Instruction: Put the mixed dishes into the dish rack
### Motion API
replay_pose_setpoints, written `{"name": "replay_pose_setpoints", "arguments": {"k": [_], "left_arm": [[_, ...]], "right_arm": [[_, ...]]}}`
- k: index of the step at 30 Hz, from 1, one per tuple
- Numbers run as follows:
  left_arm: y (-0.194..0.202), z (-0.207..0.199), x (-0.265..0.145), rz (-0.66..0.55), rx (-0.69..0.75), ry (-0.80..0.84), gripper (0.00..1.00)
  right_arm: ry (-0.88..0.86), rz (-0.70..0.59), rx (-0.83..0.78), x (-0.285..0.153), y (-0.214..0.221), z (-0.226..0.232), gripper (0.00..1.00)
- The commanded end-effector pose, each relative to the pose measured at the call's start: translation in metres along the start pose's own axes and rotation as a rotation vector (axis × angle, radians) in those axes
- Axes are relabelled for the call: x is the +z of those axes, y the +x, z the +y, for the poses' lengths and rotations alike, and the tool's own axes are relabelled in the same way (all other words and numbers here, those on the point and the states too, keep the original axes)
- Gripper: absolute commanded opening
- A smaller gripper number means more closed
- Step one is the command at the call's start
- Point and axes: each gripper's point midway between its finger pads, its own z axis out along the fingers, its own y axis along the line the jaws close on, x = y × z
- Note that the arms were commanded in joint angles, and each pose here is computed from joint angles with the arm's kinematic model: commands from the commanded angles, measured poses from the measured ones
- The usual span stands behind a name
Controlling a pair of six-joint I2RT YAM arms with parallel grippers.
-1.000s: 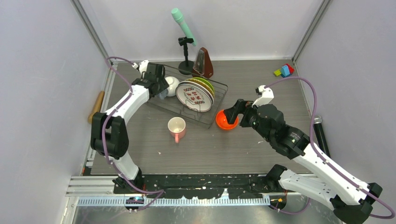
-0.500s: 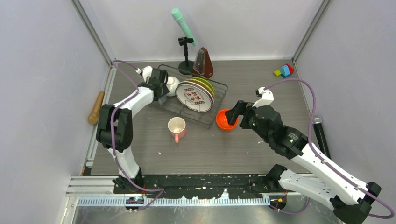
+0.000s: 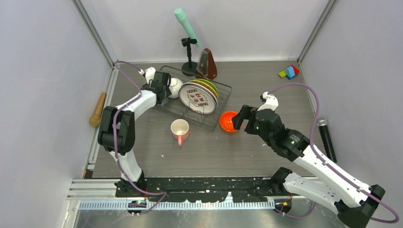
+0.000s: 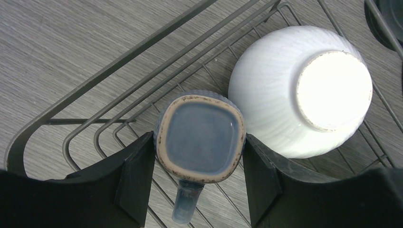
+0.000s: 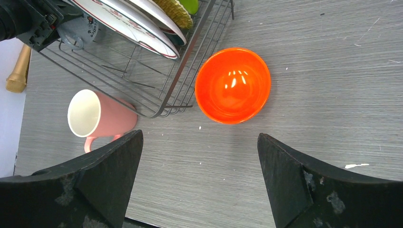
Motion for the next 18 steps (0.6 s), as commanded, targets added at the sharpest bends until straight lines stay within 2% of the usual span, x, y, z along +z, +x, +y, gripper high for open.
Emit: {"name": "replay_pose_setpoints", "arguments": {"k": [1, 8, 13, 18], "left_arm": [[-0.043, -0.015, -0.034, -0.097, -0.116, 0.091, 0.00], [-0.080, -0.033, -0.078, -0.148, -0.122, 0.213, 0.00], [-0.091, -0.041, -0.112, -0.145, -0.102, 0.309, 0.00], [-0.098, -0.053, -0.157, -0.187, 0.008, 0.506, 0.00]], "right_arm": [[-0.002, -0.041, 0.032, 0.001, -0.011, 0.003, 0.96], [0.013, -0.010, 0.030, 0.008, -0.006, 0.003, 0.96], [0.051, 0.015, 0.053, 0.013, -0.002, -0.004, 0.96], [0.000, 0.014, 0.026, 0.010, -0.006, 0.004, 0.95]]}}
